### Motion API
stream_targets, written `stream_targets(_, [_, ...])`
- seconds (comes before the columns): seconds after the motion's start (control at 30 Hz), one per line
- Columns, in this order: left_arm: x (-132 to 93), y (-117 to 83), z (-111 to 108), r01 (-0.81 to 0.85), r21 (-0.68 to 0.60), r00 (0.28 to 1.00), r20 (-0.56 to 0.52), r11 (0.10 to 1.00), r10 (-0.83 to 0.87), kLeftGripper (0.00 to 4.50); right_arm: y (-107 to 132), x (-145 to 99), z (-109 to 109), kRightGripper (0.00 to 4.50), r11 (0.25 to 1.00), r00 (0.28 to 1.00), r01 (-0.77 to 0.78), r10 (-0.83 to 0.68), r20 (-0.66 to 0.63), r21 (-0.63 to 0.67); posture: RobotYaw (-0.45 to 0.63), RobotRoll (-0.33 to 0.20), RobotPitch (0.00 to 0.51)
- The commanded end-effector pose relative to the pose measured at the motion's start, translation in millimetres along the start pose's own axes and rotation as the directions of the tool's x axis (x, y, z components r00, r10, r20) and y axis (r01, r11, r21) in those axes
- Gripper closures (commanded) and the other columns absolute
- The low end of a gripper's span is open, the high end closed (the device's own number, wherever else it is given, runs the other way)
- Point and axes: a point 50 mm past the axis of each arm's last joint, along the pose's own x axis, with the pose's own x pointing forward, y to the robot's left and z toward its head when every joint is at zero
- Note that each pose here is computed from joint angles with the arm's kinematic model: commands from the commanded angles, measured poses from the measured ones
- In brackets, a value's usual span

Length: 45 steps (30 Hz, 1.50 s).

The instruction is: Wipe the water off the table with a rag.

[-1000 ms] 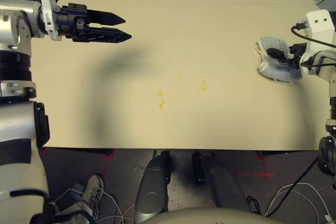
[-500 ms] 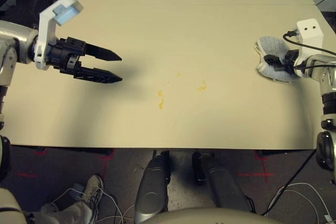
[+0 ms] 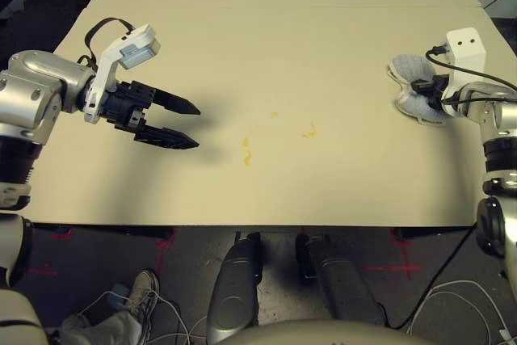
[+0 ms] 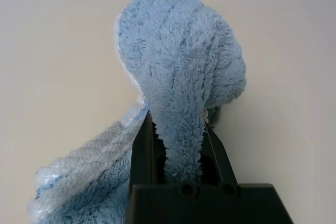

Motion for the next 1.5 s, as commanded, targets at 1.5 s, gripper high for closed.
stream_targets(1.5, [7,5,6,0.014,0.000,1.000,0.020,1.000,-0.014,0.00,132,27,-5,4.30,0.781,0.867,-0.490,0.390,-0.309,-0.387,0.16,0.000,0.260])
